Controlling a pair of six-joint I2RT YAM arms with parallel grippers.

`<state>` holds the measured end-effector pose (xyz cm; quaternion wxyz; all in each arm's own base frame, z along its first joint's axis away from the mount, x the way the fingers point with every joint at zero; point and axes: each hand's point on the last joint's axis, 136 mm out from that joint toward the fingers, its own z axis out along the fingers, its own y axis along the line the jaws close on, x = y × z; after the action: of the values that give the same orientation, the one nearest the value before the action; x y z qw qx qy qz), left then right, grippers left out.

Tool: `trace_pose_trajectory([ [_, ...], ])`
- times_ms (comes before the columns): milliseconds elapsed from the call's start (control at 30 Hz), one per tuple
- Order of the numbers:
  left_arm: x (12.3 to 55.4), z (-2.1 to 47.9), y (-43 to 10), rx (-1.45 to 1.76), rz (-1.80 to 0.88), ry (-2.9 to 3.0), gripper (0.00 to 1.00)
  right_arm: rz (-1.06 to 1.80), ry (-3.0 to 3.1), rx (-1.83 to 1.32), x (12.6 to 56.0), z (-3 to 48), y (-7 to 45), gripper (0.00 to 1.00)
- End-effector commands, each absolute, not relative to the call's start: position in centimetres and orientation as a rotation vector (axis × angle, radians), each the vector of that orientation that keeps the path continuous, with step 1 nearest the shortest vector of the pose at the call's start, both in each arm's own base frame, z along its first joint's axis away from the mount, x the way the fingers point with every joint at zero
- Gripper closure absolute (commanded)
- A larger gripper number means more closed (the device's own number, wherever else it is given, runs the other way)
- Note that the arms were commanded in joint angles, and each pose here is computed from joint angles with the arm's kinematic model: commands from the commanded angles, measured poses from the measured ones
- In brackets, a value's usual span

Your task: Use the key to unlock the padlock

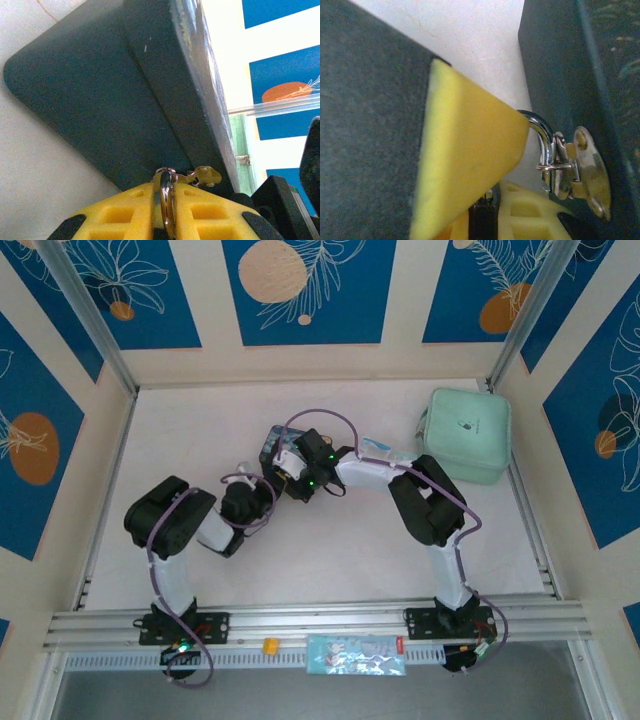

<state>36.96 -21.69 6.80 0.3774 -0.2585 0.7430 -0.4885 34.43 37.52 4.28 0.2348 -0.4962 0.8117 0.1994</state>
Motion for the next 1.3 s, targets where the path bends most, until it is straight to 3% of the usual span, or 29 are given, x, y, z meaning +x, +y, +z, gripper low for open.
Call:
trace_pose_trajectory([
  [0, 37.4, 7.6, -22.2, -0.652, -1.293, 1.851, 0.84, 0.716, 2.277, -1.376, 31.6, 4.2, 38.1, 1.00],
  [100, 37.3, 7.2, -22.3, -0.652, -1.296, 1.856, 0.86, 0.720, 2.274, -1.378, 31.6, 4.3, 38.2, 1.00],
  [200, 37.3, 6.9, -22.2, -0.656, -1.293, 1.862, 0.99, 0.716, 2.274, -1.376, 31.6, 4.4, 38.2, 1.00],
  [367, 37.1, 6.4, -21.8, -0.668, -1.270, 1.869, 1.00, 0.712, 2.283, -1.354, 31.7, 4.7, 38.0, 0.98],
  [600, 36.9, 6.0, -21.2, -0.694, -1.240, 1.865, 1.00, 0.727, 2.322, -1.282, 31.2, 6.2, 37.4, 0.60],
  [767, 36.9, 5.8, -20.8, -0.710, -1.221, 1.858, 1.00, 0.688, 2.364, -1.168, 30.5, 7.8, 35.9, 0.51],
  [1167, 36.6, 5.3, -20.3, -0.726, -1.192, 1.862, 1.00, 0.745, 2.418, -0.860, 31.2, 11.9, 34.1, 0.47],
  [1267, 36.4, 5.2, -20.1, -0.727, -1.181, 1.864, 1.00, 0.675, 2.469, -0.674, 33.2, 12.2, 32.4, 0.46],
])
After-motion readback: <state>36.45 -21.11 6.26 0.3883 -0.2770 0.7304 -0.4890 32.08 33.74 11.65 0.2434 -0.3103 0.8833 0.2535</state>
